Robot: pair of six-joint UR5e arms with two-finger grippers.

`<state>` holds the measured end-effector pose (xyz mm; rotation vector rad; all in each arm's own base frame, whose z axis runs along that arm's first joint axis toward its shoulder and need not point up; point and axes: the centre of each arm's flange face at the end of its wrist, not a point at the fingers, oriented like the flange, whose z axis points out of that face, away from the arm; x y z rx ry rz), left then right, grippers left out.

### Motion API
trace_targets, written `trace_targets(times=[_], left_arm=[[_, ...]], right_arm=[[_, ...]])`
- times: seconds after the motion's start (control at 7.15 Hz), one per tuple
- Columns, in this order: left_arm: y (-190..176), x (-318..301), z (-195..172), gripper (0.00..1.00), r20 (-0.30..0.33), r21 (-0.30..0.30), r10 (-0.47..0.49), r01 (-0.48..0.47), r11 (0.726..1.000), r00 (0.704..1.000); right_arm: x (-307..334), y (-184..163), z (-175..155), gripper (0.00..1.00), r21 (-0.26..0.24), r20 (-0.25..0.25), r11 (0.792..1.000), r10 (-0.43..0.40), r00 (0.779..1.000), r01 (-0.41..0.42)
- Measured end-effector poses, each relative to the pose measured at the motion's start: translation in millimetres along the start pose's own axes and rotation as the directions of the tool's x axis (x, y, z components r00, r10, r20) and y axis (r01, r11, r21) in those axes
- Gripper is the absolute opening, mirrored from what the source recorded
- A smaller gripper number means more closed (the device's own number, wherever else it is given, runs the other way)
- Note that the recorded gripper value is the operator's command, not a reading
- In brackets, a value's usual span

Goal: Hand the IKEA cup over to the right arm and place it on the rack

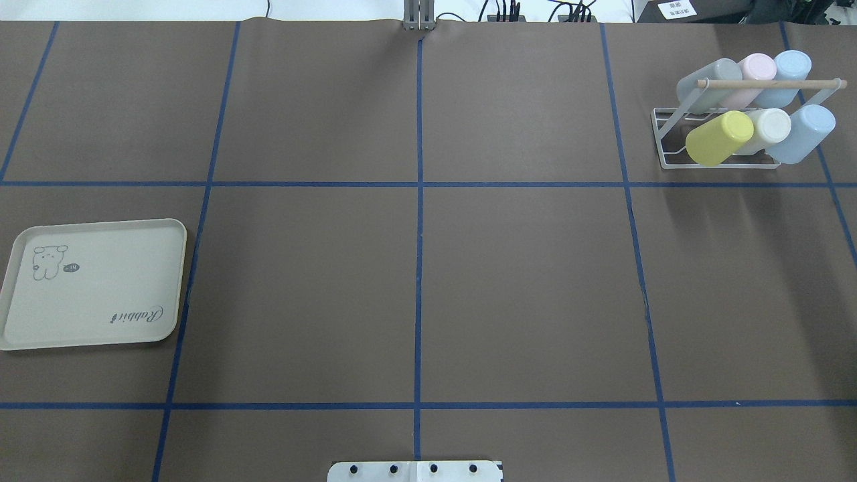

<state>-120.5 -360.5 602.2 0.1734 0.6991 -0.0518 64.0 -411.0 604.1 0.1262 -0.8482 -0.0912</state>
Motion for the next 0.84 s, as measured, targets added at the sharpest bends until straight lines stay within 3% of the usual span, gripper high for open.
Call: trace_targets(times=[0.84], left_arm=[[0.2, -0.6, 0.7, 1.0, 0.0, -0.002, -0.002, 0.002, 1.0, 1.0]], right_arm=[[-7.2, -3.0, 4.9, 1.0, 0.016, 0.006, 1.0, 0.016, 1.0, -0.016]])
